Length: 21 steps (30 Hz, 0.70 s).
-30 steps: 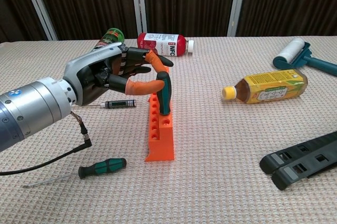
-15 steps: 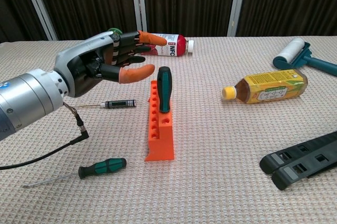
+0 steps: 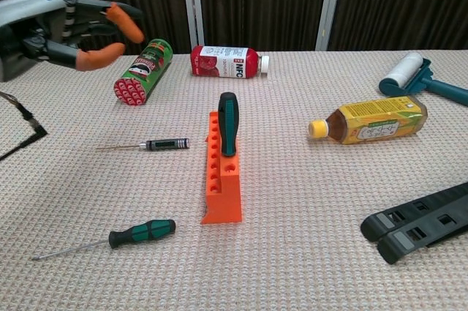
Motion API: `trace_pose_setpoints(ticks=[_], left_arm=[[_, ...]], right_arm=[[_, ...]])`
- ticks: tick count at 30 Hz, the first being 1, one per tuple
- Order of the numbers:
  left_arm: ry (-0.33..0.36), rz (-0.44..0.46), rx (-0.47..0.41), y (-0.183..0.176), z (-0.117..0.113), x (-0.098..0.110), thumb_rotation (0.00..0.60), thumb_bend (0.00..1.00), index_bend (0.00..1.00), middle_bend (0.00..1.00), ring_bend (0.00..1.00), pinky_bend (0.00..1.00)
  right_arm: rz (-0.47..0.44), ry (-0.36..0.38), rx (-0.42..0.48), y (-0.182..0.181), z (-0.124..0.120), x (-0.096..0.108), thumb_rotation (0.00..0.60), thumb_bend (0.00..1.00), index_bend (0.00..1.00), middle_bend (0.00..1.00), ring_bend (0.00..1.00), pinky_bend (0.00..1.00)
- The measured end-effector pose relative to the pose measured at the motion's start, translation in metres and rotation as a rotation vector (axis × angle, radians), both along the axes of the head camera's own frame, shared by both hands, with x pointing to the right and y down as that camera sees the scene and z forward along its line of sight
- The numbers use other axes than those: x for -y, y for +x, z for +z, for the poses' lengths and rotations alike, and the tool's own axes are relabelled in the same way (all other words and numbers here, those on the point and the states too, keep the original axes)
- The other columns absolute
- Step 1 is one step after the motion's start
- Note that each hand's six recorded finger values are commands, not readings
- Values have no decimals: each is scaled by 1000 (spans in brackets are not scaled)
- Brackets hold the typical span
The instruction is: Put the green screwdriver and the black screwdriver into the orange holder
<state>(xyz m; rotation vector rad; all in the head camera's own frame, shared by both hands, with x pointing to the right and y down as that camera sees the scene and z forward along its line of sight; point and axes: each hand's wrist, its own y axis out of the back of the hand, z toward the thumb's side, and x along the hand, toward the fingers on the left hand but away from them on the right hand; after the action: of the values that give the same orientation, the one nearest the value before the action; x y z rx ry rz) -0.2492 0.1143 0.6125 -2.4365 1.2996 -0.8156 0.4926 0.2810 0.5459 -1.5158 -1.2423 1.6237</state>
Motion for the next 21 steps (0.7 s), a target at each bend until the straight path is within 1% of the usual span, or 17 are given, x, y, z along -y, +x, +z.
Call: trace_pose_setpoints(ticks=[3, 6, 10, 12, 13, 16, 17, 19, 21], left_arm=[[22, -6, 117, -23, 0, 6, 600, 501, 473, 111, 0, 0], [32, 13, 239, -38, 5, 9, 600, 500, 473, 104, 0, 0], [39, 69, 424, -53, 18, 11, 600, 499, 472, 95, 0, 0], [41, 101, 502, -57, 24, 12, 600, 479, 471, 90, 0, 0], [43, 123, 552, -59, 28, 12, 600, 452, 471, 86, 0, 0], [50, 178, 665, -61, 39, 15, 600, 364, 468, 82, 0, 0], [52, 191, 694, -61, 42, 16, 600, 339, 465, 80, 0, 0], [50, 219, 749, -59, 50, 18, 600, 252, 448, 71, 0, 0], [46, 239, 781, -54, 57, 20, 600, 185, 426, 63, 0, 0]], right_arm=[[-7, 0, 3, -2, 1, 1, 600, 0, 0, 0, 0, 0], [-11, -2, 6, -4, 2, 2, 600, 0, 0, 0, 0, 0], [-15, -6, 8, -5, 3, 3, 600, 0, 0, 0, 0, 0], [-15, -6, 8, -5, 3, 3, 600, 0, 0, 0, 0, 0], [-15, -5, 8, -5, 3, 3, 600, 0, 0, 0, 0, 0], [-14, -4, 7, -5, 2, 3, 600, 0, 0, 0, 0, 0], [-14, -4, 7, -5, 2, 3, 600, 0, 0, 0, 0, 0], [-14, -3, 7, -5, 1, 3, 600, 0, 0, 0, 0, 0], [-13, -3, 6, -5, 1, 2, 600, 0, 0, 0, 0, 0]])
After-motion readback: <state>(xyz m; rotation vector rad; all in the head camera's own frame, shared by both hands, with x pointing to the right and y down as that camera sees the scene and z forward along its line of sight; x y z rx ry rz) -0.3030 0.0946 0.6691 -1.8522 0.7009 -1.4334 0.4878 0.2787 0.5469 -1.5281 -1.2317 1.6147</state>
